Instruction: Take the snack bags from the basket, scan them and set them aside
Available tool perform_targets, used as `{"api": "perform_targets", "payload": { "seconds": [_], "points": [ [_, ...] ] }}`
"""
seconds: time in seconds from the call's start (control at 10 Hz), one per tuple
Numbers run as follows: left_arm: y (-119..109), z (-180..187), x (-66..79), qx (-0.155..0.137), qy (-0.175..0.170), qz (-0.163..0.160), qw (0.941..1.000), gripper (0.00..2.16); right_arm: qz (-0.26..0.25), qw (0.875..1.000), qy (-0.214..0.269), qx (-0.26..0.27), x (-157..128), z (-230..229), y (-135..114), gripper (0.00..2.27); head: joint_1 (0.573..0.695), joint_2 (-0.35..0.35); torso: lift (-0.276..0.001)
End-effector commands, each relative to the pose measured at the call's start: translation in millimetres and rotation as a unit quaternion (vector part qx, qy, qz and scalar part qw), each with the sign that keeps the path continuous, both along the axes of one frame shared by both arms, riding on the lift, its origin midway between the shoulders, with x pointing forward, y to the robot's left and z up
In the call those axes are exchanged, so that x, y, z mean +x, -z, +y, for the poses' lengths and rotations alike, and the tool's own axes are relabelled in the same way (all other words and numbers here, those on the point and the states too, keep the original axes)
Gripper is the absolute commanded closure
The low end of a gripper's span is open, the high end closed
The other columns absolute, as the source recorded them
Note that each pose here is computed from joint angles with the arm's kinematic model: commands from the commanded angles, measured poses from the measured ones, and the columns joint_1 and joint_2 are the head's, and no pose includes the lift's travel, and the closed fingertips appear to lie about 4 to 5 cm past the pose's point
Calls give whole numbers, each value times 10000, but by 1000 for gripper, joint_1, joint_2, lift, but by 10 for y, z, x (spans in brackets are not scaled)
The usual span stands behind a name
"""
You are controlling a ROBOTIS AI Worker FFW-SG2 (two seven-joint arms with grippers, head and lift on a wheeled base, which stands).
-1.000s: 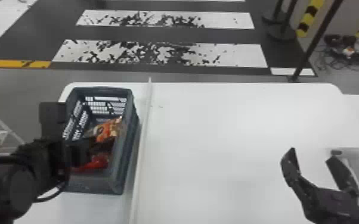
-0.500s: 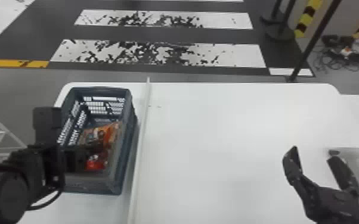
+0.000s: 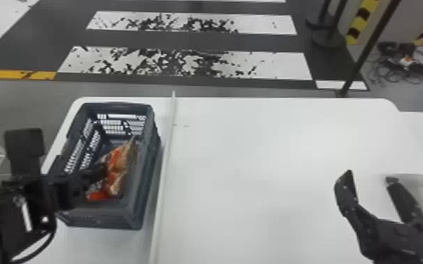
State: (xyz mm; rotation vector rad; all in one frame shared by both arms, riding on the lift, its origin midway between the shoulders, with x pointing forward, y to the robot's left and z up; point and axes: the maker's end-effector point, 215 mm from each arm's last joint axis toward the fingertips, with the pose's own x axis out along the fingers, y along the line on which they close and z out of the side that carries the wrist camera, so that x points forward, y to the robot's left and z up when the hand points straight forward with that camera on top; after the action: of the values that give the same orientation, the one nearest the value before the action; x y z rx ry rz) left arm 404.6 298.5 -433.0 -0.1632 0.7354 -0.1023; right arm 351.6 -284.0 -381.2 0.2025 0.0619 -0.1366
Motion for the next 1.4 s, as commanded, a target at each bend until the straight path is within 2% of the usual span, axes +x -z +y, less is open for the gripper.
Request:
{"api": "perform_targets", "payload": {
  "seconds": [0.0, 0.4, 0.7, 1.0, 1.3],
  "points": [
    [-128, 57, -23, 84, -70, -147, 9998, 2142, -2, 10000, 4, 14, -1, 5, 0, 100, 695, 20, -75],
    [-474, 172, 70, 278, -197, -593, 9977, 2142, -1, 10000, 10, 30, -2, 13, 3, 100, 695, 43, -75],
    [-815, 70, 167, 250, -170, -1019, 9943, 2142, -38, 10000, 5, 38, 4, 22, -29, 100, 695, 48, -75],
    [-1213, -230, 128, 147, 100, -1398, 9900, 2142, -17, 9998, 153, -113, 0, -76, -37, 100, 695, 23, -75],
    [-1527, -832, 43, -14, 701, -1673, 9834, 2142, -17, 9997, 177, -150, 3, -120, -45, 100, 695, -66, -75]
  ]
}}
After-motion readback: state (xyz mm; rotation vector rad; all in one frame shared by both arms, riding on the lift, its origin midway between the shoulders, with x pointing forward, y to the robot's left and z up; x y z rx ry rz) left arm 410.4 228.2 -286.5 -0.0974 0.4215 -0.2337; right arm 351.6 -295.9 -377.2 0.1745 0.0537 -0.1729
